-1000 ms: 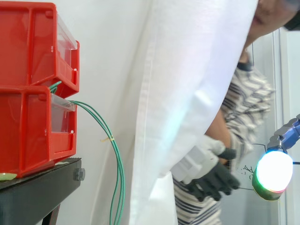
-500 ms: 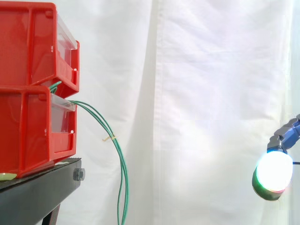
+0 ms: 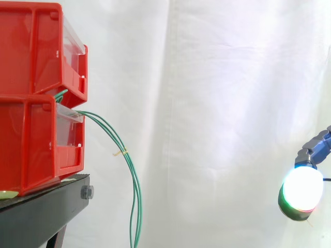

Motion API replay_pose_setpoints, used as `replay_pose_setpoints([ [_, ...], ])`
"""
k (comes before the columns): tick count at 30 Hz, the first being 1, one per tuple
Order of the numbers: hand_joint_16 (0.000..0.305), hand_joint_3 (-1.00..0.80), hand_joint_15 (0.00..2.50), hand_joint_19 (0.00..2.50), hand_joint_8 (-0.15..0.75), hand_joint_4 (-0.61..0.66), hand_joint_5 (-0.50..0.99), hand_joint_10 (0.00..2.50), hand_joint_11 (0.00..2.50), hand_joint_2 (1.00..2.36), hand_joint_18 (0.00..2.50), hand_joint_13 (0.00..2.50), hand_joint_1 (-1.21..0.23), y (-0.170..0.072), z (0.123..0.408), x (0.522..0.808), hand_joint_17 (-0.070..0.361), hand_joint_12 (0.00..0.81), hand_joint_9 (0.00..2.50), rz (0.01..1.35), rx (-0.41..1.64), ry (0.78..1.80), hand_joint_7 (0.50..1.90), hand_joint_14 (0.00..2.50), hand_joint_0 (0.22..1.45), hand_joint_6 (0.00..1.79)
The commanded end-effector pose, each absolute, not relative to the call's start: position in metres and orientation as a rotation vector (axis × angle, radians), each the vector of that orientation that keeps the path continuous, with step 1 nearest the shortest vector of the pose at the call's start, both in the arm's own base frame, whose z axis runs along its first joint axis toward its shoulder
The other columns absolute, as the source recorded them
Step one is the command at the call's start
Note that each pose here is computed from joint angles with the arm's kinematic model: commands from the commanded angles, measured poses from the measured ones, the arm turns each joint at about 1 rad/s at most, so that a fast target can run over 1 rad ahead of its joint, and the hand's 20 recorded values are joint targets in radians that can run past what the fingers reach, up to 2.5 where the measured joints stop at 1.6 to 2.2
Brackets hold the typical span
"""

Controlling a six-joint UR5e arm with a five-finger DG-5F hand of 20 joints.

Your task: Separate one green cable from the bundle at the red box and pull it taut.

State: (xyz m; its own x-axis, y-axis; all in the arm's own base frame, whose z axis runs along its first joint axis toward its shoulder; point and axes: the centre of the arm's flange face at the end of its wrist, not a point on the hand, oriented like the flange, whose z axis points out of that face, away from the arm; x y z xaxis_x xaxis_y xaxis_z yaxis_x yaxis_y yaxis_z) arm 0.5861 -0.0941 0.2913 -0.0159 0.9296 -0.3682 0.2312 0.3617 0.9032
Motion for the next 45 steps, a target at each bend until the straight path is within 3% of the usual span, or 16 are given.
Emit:
replay_pose_setpoints([
  [1, 0.044, -0.5, 0.42, 0.71, 0.249, 0.22, -0.17, 0.01, 0.35, 1.0, 0.75, 0.86, -0.6, -0.0943, 0.2912, 0.5861, 0.099, 0.313, 1.02, 0.785, 1.096, 1.508, 0.7, 0.01, 0.52, 0.5],
  [19, 0.048, -0.5, 0.38, 0.67, 0.248, 0.21, -0.18, 0.01, 0.33, 1.0, 0.7, 0.74, -0.52, -0.0942, 0.2912, 0.5862, 0.109, 0.317, 0.93, 0.787, 1.095, 1.509, 0.7, 0.01, 0.48, 0.5],
  [24, 0.048, -0.5, 0.34, 0.67, 0.253, 0.19, -0.19, 0.01, 0.28, 1.0, 0.56, 0.58, -0.52, -0.0943, 0.2912, 0.5861, 0.108, 0.31, 0.79, 0.785, 1.096, 1.508, 0.69, 0.01, 0.48, 0.5],
  [45, 0.043, -0.5, 0.34, 0.69, 0.258, 0.22, -0.18, 0.01, 0.32, 1.0, 0.53, 0.59, -0.53, -0.0935, 0.2905, 0.5859, 0.096, 0.312, 0.85, 0.786, 1.096, 1.511, 0.7, 0.01, 0.48, 0.5],
])
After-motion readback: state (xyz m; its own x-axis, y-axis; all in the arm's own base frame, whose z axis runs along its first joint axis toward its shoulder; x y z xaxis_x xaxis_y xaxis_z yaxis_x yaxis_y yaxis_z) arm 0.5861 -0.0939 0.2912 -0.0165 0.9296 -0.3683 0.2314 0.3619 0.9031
